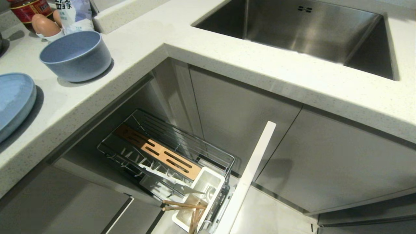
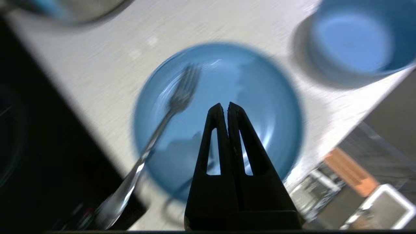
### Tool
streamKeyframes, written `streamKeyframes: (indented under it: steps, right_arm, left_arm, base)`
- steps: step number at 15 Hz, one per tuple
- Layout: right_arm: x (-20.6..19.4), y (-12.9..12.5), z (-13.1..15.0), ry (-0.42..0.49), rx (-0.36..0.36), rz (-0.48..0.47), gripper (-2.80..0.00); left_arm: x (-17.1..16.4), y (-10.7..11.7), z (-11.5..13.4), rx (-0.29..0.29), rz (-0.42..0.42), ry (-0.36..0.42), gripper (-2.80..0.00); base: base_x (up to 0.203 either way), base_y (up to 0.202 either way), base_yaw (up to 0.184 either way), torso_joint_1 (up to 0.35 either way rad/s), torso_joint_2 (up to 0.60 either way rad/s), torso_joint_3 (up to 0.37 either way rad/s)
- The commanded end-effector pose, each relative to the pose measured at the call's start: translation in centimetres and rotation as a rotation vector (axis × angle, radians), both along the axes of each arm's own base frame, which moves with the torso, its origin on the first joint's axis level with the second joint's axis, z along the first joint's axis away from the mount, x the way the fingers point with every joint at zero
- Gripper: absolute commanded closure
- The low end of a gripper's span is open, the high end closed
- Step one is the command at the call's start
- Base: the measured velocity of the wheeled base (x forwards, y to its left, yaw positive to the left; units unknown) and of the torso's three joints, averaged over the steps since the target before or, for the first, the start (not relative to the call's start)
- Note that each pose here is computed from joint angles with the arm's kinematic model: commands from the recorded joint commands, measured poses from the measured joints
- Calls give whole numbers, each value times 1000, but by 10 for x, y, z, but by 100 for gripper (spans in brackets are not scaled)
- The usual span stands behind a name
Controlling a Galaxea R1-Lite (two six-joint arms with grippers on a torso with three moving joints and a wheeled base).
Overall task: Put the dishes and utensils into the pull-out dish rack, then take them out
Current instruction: Pick up the fork and place it in the cupboard
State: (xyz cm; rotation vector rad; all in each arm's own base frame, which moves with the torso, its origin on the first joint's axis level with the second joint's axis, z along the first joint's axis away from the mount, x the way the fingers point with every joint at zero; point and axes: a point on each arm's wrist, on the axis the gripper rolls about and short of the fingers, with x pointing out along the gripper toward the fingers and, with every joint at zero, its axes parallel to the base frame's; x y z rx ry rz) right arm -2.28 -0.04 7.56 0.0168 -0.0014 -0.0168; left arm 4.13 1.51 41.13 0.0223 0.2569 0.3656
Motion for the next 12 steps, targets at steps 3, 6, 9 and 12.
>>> streamKeyframes:
  steps: [3, 6, 9, 12]
  right_arm:
    - [0, 0, 0, 0, 0, 0, 0]
    - [0, 0, 0, 1, 0, 0, 0]
    - [0, 0, 0, 0, 0, 0, 0]
    - [0, 0, 0, 1, 0, 0, 0]
  left_arm:
    - [14, 11, -3, -37, 103, 139, 0]
    - [31, 23, -6, -41, 196, 197, 0]
    - [40, 29, -11, -24, 185, 264, 0]
    - [44, 37, -14, -17, 201, 314, 0]
  base:
    - [0, 0, 0, 0, 0, 0]
    - [0, 0, 0, 0, 0, 0]
    - [0, 0, 0, 0, 0, 0]
    - [0, 0, 0, 0, 0, 0]
